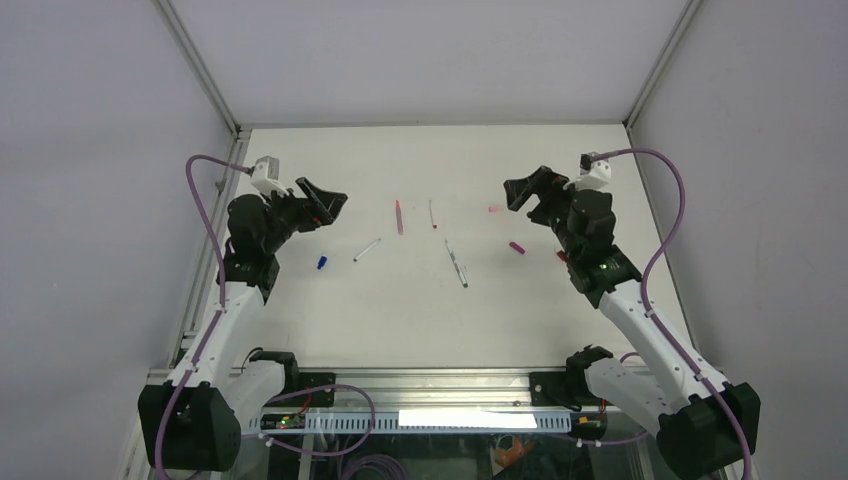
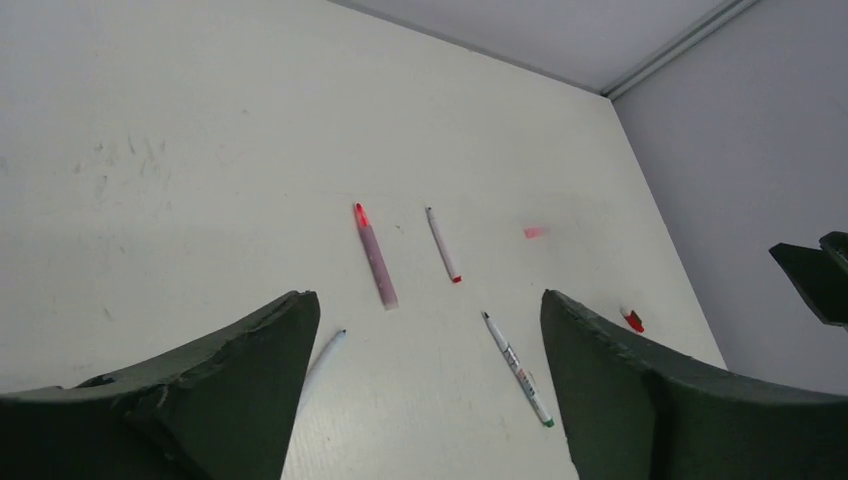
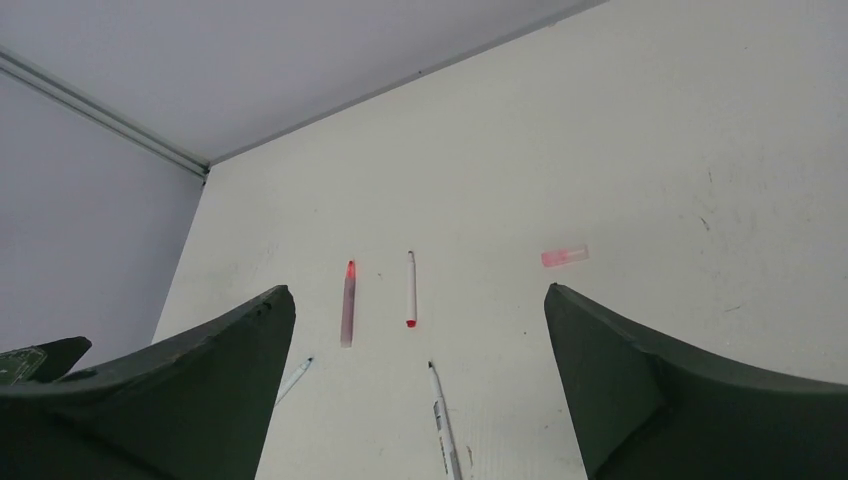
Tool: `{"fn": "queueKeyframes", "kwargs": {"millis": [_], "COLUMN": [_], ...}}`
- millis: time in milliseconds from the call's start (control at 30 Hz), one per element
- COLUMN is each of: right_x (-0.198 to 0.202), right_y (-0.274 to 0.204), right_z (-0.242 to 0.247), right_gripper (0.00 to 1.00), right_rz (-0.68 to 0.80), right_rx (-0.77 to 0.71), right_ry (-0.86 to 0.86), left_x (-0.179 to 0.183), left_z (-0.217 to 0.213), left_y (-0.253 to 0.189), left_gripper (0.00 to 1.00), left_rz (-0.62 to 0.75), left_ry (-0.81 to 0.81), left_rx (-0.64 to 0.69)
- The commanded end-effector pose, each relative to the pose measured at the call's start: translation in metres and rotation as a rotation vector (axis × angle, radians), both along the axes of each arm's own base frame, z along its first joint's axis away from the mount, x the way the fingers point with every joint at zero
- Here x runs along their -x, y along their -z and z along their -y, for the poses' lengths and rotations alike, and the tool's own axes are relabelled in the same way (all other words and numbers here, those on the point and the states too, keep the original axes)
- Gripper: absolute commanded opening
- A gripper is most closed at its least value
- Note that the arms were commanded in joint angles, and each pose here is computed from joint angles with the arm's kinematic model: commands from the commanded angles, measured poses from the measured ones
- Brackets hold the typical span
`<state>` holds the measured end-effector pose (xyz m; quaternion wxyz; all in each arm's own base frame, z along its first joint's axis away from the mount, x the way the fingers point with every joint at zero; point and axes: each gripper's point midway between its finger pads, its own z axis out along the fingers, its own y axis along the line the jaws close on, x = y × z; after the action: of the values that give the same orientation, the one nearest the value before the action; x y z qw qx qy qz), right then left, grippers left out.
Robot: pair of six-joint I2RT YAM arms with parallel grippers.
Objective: Insert the pens into the pen caps
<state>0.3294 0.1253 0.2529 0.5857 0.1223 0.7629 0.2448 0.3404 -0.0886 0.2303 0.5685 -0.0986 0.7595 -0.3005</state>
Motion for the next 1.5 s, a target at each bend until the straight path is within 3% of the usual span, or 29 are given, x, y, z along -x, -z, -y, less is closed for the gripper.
{"fn": "queueKeyframes", "kwargs": {"millis": [0, 67, 200, 367, 567, 633, 700, 733, 967, 1067, 1467], "right_x": [-0.003, -0.005, -0.006, -0.008, 0.005, 0.008, 0.012, 0.014, 0.022, 0.016, -0.001], "right_y": [-0.037, -0.038, -0.037, -0.010, 0.034, 0.050, 0.069, 0.080, 0.157, 0.171, 0.195], "right_z": [-0.003, -0.007, -0.028, -0.053, -0.097, -0.110, -0.120, -0.125, -0.146, -0.151, -0.154], "right_gripper": [0.99, 0.99, 0.99, 0.99, 0.95, 0.88, 0.71, 0.69, 0.58, 0.48, 0.38], "right_rz": [0.125, 0.137, 0.145, -0.006, -0.132, -0.188, -0.247, -0.282, -0.466, -0.484, -0.496], "right_rx": [-0.054, -0.060, -0.011, 0.051, 0.313, 0.362, 0.380, 0.391, 0.583, 0.599, 0.667], "right_ry": [-0.003, -0.020, -0.147, -0.261, -0.331, -0.367, -0.400, -0.418, -0.470, -0.477, -0.452], "left_x": [-0.002, -0.003, -0.002, 0.009, -0.002, -0.005, -0.006, -0.006, -0.001, 0.003, 0.014], "left_z": [0.007, 0.010, -0.002, -0.007, -0.006, -0.008, -0.010, -0.009, -0.006, -0.005, -0.008], "left_y": [-0.030, -0.026, -0.017, -0.003, 0.054, 0.067, 0.071, 0.072, 0.079, 0.083, 0.087], "left_gripper": [0.80, 0.74, 0.72, 0.73, 0.75, 0.75, 0.76, 0.76, 0.77, 0.77, 0.77], "left_rz": [0.089, 0.068, 0.014, -0.035, -0.158, -0.166, -0.160, -0.158, -0.165, -0.169, -0.170], "left_ry": [0.047, 0.047, -0.056, -0.134, -0.132, -0.140, -0.153, -0.152, -0.129, -0.121, -0.118], "left_rx": [-0.052, -0.085, -0.217, -0.356, -0.452, -0.465, -0.466, -0.465, -0.452, -0.443, -0.440]}}
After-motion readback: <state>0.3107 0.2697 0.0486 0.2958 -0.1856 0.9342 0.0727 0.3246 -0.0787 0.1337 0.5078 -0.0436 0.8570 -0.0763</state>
